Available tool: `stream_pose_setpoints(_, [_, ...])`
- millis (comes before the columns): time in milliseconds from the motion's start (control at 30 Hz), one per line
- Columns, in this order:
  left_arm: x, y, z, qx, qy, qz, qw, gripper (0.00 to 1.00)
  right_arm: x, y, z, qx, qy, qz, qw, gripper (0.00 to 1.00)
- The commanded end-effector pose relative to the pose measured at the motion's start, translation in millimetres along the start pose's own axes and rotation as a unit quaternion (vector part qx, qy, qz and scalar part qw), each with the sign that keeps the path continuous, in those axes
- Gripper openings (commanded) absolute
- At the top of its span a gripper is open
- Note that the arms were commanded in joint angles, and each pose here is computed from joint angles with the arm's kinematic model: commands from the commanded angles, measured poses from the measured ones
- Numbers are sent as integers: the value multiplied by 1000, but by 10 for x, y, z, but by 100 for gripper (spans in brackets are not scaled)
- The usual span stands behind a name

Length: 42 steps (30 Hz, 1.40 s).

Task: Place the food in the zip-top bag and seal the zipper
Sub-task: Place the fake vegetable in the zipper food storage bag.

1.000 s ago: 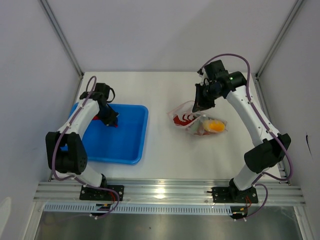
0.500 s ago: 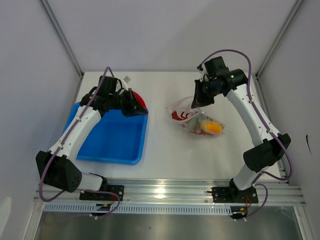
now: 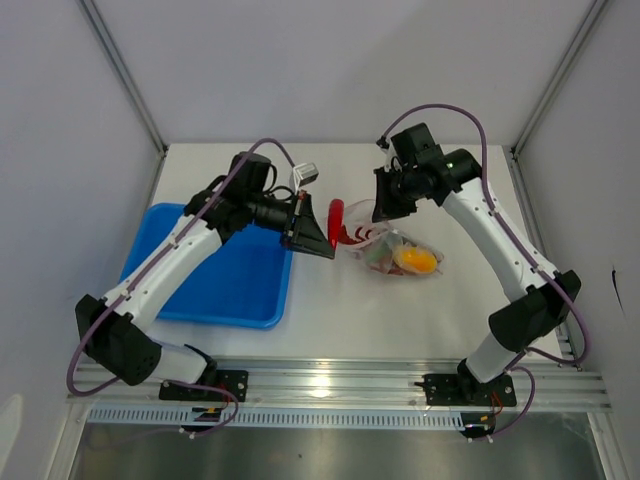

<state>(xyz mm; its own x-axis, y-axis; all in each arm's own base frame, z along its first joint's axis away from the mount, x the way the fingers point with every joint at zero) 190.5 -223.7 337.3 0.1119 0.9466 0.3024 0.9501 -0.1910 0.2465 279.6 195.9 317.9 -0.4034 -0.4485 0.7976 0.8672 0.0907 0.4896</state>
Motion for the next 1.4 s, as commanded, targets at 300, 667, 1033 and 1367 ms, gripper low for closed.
stream_pose_setpoints(300, [-130,-547,-356,29,-94,122,988,0,331,-218,126,74,42,-97,992,0])
stream_pose_setpoints(667, [-467,-368,-340,41,-104,152,982,1,915,-420,387,90,128,-139,978,0])
stream_pose_setpoints(1033, [-424,-250,-361,24,-11,78,997,100,1062,-588,327,79,122,-140,979,0])
stream_pose_setpoints(1367, [64,-169,-572,-91,132,-115,980,99,1117,-694,285,74,118,-133,981,0])
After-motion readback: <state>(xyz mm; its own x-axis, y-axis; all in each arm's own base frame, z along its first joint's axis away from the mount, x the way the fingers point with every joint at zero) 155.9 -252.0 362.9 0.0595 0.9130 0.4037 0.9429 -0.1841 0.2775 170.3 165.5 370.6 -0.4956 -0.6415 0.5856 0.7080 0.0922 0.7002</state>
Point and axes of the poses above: each gripper's point midway between its finger pads, its own x axis back along the fingers, its own z axis along the line the jaws close on, y = z × x, the point moved 7 cm from there along x, back along the fingers, and after that the axes turned 1 degree about -x, right-handed, at the moved point
